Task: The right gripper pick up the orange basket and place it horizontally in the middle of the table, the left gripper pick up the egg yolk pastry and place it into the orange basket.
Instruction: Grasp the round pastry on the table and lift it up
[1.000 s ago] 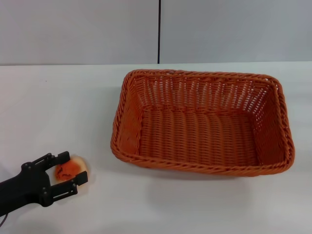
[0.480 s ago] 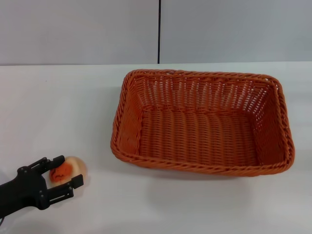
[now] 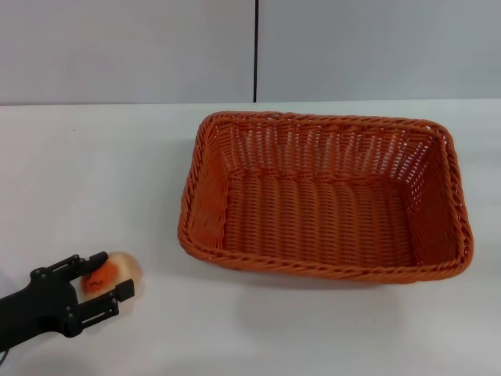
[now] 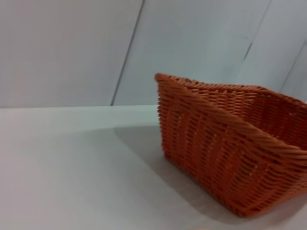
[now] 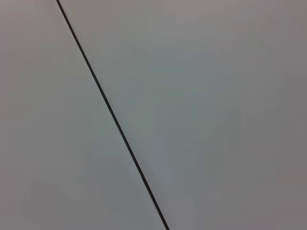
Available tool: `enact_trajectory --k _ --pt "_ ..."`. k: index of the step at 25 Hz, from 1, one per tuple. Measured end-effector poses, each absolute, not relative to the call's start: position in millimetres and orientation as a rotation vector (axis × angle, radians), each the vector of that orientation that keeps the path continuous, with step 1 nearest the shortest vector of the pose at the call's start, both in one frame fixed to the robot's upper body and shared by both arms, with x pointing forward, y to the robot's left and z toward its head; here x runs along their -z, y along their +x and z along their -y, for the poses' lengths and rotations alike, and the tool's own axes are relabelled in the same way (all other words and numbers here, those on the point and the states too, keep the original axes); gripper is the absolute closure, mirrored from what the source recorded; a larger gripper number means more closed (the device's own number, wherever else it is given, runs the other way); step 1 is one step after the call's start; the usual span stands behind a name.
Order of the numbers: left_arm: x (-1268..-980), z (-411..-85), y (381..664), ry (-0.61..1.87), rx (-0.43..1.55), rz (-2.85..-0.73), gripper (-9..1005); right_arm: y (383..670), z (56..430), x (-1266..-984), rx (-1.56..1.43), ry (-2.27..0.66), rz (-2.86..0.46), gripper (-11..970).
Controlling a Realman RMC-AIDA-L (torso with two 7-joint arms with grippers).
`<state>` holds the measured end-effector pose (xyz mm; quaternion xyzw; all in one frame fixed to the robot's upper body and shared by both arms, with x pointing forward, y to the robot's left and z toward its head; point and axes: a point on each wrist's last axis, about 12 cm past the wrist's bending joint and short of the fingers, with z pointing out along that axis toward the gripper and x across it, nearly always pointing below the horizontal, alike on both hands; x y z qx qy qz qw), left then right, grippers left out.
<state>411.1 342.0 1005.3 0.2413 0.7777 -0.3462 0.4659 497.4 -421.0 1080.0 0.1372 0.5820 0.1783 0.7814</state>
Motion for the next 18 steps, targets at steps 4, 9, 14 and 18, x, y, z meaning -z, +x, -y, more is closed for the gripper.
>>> enact_trajectory --k 4,9,14,18 --pt "-1006.0 -341.0 411.8 0.606 0.851 -1.899 297 497.4 421.0 -1079.9 -0.385 0.296 -1.257 569" --pt "-1005.3 -339.2 412.3 0.618 0.841 -1.892 402 497.5 420.9 -1079.8 -0.386 0.297 -1.257 569" --pt "-1005.2 -338.8 413.0 0.617 0.840 -1.893 572 497.4 420.5 -1079.4 -0.387 0.299 -1.258 569" --pt "-1005.6 -338.6 413.8 0.619 0.841 -1.890 706 497.2 418.5 -1077.3 -0.396 0.307 -1.261 569"
